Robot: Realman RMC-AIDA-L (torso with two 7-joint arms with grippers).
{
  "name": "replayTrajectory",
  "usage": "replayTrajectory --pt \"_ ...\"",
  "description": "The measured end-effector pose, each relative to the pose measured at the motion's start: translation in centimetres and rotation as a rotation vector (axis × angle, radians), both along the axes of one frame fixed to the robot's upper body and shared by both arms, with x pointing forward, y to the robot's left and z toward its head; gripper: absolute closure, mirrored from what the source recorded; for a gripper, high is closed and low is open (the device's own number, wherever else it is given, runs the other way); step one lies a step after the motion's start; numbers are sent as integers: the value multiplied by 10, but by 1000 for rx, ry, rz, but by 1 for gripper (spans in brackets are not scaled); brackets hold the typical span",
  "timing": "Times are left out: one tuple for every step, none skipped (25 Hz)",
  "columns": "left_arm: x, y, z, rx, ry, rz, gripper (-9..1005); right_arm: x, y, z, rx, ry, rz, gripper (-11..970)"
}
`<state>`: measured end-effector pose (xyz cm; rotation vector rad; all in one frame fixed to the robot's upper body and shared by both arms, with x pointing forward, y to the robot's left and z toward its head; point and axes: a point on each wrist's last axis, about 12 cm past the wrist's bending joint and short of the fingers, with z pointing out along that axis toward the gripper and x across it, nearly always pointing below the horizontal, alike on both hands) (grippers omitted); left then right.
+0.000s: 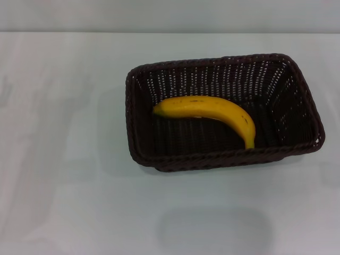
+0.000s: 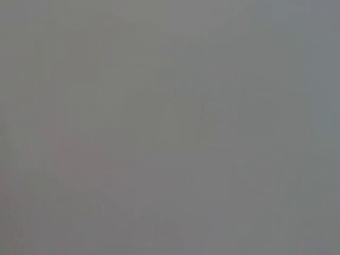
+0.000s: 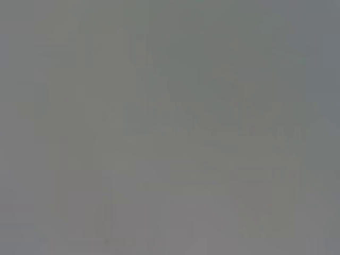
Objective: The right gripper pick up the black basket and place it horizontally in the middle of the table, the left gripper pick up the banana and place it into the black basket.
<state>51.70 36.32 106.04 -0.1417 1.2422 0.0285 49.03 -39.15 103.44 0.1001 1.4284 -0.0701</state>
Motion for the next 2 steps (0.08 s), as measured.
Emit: replayTrajectory --pt "0 0 0 0 0 0 116 0 0 0 0 0 0 114" --pt "0 0 0 0 0 0 116 0 0 0 -1 0 1 114"
